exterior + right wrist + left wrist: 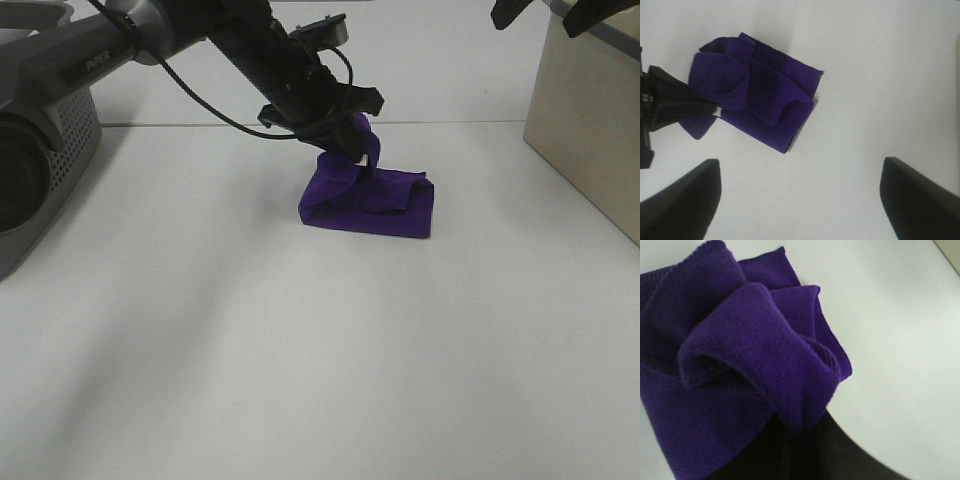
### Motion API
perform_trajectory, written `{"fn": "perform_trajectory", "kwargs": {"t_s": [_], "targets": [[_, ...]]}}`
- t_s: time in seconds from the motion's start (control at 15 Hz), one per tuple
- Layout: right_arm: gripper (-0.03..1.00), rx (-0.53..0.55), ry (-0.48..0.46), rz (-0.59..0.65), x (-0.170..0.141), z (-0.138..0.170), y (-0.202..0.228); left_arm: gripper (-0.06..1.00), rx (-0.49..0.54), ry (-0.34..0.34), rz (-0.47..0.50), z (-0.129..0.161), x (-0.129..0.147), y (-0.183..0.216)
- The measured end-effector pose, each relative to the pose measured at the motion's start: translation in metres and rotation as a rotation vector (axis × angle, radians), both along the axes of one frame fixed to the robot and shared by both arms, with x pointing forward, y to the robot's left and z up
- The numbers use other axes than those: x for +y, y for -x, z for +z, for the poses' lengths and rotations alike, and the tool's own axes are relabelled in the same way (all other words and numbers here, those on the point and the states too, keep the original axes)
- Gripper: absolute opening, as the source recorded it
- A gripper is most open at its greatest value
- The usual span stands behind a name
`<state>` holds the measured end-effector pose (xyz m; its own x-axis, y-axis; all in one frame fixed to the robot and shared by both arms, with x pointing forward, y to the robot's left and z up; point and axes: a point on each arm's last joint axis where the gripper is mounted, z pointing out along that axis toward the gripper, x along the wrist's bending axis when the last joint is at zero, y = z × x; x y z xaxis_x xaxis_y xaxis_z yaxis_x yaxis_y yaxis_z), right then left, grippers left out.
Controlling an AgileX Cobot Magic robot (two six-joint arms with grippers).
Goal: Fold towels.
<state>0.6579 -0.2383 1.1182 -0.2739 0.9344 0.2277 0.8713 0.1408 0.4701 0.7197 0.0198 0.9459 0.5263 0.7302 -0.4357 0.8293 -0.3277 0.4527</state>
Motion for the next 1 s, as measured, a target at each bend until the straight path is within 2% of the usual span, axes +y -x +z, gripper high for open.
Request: {"fn": "perform_trajectory", "kwargs": {"t_s": [0.27,0.33,0.47,0.6,0.67,0.73,0.87,1.0], "targets": [[0.84,-0.022,-0.001,-0.001,0.000,0.010,0.005,0.04,0.001,0.010,0.000,-0.018,-0.023,0.007],[0.84,-0.028,-0.002,-0.001,-0.001,0.012,0.007,0.09,0.002,0.033,0.009,-0.017,-0.025,0.007],[0.84,-0.033,-0.002,-0.001,-0.001,0.014,0.008,0.24,0.003,0.097,0.027,-0.014,-0.030,0.006],[0.84,-0.033,-0.002,-0.001,-0.001,0.014,0.008,0.56,0.007,0.199,0.014,-0.007,-0.041,0.010],[0.84,-0.034,-0.002,-0.001,-0.001,0.015,0.008,0.64,0.005,0.221,-0.001,-0.006,-0.046,0.012],[0.84,-0.034,-0.002,-0.001,-0.001,0.015,0.008,0.68,0.003,0.230,-0.017,-0.005,-0.050,0.015],[0.84,-0.034,-0.002,-0.001,-0.001,0.015,0.008,0.69,0.000,0.229,-0.020,-0.005,-0.050,0.015],[0.84,-0.034,-0.002,-0.001,-0.001,0.015,0.008,0.69,-0.023,0.196,-0.037,-0.001,-0.044,0.013]]}}
